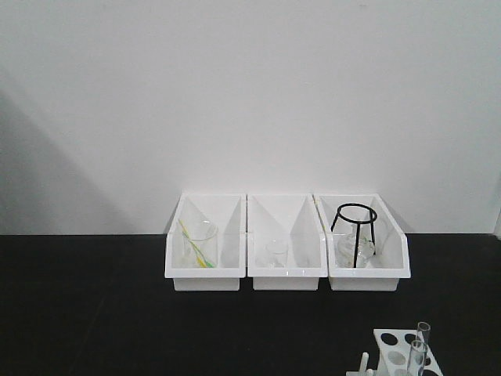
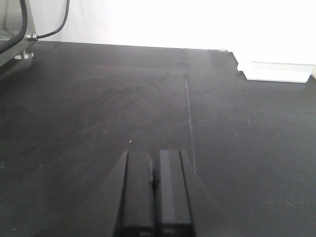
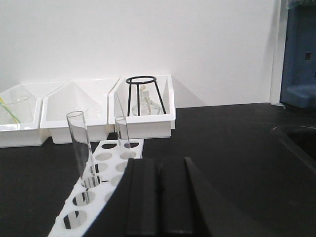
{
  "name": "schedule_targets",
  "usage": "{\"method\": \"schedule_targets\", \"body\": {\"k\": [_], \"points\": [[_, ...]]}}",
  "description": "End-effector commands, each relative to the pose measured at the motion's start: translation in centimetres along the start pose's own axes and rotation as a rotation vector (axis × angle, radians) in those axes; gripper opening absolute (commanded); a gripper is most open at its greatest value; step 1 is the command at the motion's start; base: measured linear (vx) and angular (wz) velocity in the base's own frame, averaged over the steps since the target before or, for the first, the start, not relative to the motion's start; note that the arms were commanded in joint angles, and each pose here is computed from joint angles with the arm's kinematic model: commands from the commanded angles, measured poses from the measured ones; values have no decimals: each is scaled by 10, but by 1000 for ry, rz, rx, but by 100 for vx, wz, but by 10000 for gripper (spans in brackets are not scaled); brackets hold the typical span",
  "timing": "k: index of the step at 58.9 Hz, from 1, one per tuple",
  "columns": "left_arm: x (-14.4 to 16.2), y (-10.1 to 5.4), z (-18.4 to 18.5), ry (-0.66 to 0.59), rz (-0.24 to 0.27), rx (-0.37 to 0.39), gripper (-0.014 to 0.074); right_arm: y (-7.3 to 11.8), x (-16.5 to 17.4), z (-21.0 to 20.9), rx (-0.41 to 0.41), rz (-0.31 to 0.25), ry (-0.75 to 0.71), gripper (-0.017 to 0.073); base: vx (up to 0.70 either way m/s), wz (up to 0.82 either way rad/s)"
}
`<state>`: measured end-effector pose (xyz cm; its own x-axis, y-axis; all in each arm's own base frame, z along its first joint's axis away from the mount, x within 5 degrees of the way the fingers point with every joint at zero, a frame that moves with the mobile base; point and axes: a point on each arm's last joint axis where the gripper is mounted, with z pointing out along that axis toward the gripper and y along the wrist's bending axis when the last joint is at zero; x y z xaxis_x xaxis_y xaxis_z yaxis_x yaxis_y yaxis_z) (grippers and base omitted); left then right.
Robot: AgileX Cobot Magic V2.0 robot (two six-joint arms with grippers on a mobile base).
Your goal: Flip and reinsert test tube from rack
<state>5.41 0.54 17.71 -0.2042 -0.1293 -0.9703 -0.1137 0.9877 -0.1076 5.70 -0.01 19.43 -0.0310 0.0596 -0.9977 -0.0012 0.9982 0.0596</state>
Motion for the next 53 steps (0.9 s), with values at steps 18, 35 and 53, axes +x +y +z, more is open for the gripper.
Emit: {"method": "schedule_targets", "body": {"k": [18,35,53], "points": [[-8,-2,-1,-97,-2,23,-6,7,-84,-9,-33,-19,-309,-9,0,0],[-8,-2,-1,-97,-2,23,-6,8,-125,23,-8,-56,-131,-8,0,0],[-8,-2,-1,-97,-2,23,-6,7,-111,52,-3,-54,21,25,0,0]]}}
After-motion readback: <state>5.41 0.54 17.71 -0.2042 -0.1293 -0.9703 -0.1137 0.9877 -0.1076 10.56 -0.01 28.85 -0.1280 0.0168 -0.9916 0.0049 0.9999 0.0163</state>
